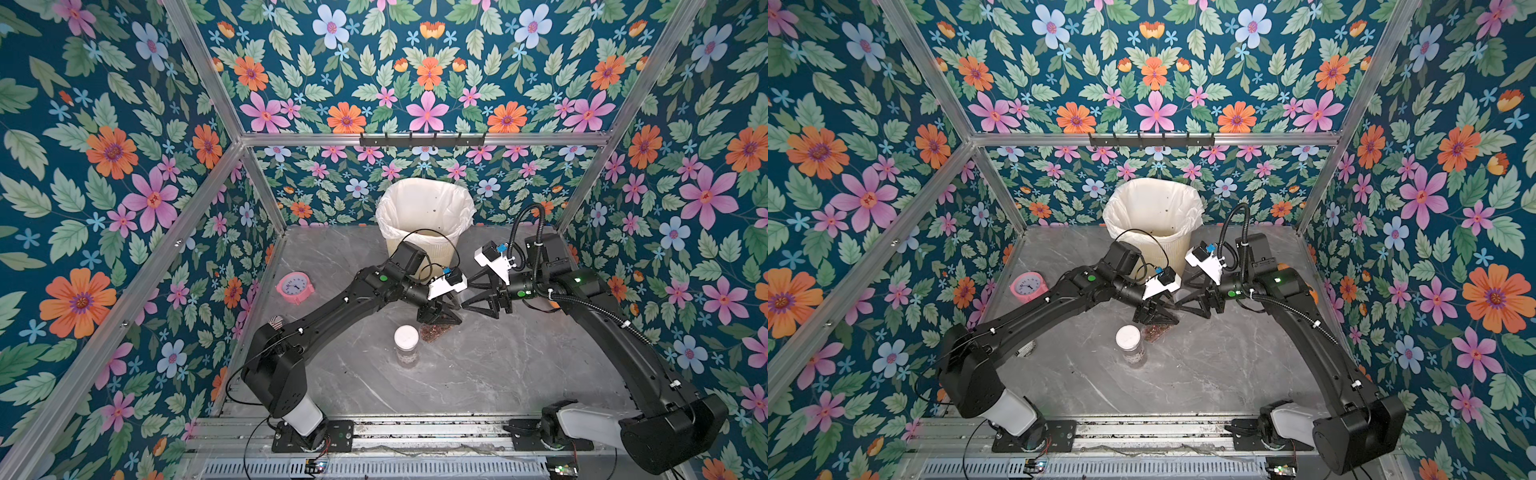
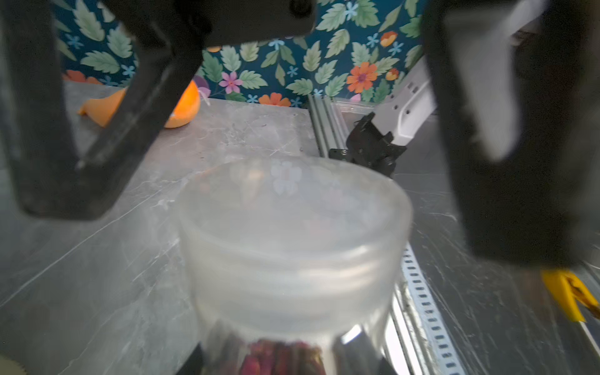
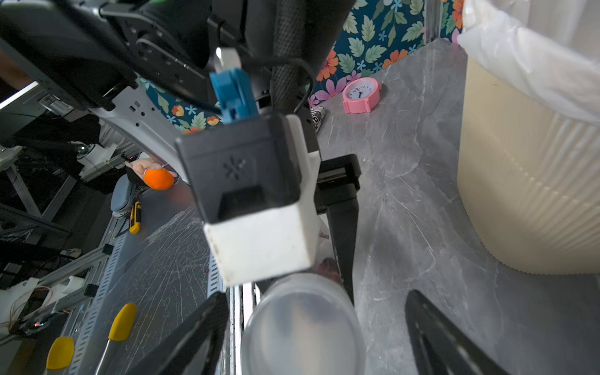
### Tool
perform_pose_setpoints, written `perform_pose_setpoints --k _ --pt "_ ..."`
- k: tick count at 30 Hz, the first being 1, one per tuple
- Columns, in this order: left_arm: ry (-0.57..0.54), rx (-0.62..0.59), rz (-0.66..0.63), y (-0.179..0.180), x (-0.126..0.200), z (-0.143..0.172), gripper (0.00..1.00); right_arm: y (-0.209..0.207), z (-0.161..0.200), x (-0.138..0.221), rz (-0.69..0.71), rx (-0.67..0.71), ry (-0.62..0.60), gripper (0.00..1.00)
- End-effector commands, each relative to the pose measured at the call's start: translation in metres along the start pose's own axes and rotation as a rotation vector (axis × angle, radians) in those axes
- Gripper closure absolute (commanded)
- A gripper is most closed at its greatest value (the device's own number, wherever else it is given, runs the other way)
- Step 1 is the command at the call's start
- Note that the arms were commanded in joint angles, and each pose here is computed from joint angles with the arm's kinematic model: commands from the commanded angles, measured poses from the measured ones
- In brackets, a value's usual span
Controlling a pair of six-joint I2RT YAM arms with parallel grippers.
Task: Empty the moldy dried flower tea in the jars
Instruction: Unscrew the lid from the jar.
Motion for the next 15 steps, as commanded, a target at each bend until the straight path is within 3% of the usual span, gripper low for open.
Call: perform_pose_setpoints --k 1,7,15 --pt "-0.010 -0.089 -0.221 0.020 0.005 -0.008 0.54 -0.010 -0.006 0.000 0.093 -0.114 0.006 0.14" --pt "0.007 -0.090 -0.356 0.032 0.008 -0.009 0.54 -0.023 -0.011 -0.003 0.167 -0.229 0.018 0.15" --pt "0.029 -0.066 -0.560 0.048 0.011 -0.005 0.53 -0.046 -0.033 -0.008 0.277 -0.439 -0.055 0.19"
Point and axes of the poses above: each gripper's point midway between its finger pads, its own x axis back along the fingers, its own y axis along the line the jaws close on, z = x × y, the point moved 9 cm from there along x, back along the fingers, and after that the axes turned 11 degrees about -x, right-handed, at the moved point
